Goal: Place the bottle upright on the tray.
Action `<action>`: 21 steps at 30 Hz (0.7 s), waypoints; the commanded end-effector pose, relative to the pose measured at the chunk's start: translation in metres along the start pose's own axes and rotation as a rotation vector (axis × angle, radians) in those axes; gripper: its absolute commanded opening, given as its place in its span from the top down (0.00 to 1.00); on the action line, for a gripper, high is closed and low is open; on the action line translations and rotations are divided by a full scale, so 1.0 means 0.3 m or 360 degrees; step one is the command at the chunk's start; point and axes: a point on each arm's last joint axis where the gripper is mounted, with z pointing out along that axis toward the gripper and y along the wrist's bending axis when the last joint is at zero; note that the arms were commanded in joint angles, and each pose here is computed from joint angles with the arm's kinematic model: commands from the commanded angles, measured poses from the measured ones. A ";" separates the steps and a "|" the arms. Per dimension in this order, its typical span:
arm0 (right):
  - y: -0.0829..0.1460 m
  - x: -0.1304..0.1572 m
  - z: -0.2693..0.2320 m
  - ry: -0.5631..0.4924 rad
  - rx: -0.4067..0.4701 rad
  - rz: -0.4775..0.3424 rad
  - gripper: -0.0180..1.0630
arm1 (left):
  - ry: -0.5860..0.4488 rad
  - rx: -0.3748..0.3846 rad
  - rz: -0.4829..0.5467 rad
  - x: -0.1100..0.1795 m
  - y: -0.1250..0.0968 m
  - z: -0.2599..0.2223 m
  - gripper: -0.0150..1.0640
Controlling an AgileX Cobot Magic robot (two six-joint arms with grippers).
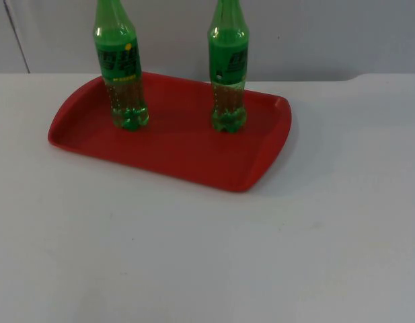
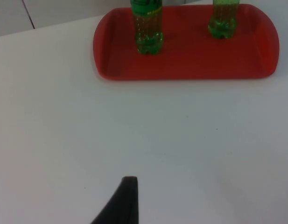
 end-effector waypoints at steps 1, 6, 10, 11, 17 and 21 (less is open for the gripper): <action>0.002 0.001 -0.001 -0.0008 0.0045 0.0022 0.01 | -0.0016 0.0017 -0.0003 0.002 -0.002 0.002 0.01; 0.004 0.001 -0.002 -0.0008 0.0132 0.0068 0.01 | -0.0016 0.0017 -0.0003 0.002 -0.002 0.002 0.01; 0.005 0.002 -0.002 -0.0008 0.0198 0.0102 0.01 | -0.0016 0.0017 -0.0003 0.002 -0.002 0.002 0.01; 0.005 0.002 -0.002 -0.0008 0.0224 0.0115 0.01 | -0.0016 0.0017 -0.0003 0.002 -0.002 0.002 0.01; 0.007 0.002 -0.003 -0.0007 0.0326 0.0168 0.01 | -0.0016 0.0017 -0.0003 0.002 -0.002 0.002 0.01; 0.008 0.002 -0.003 -0.0008 0.0375 0.0196 0.01 | -0.0016 0.0017 -0.0003 0.002 -0.002 0.002 0.01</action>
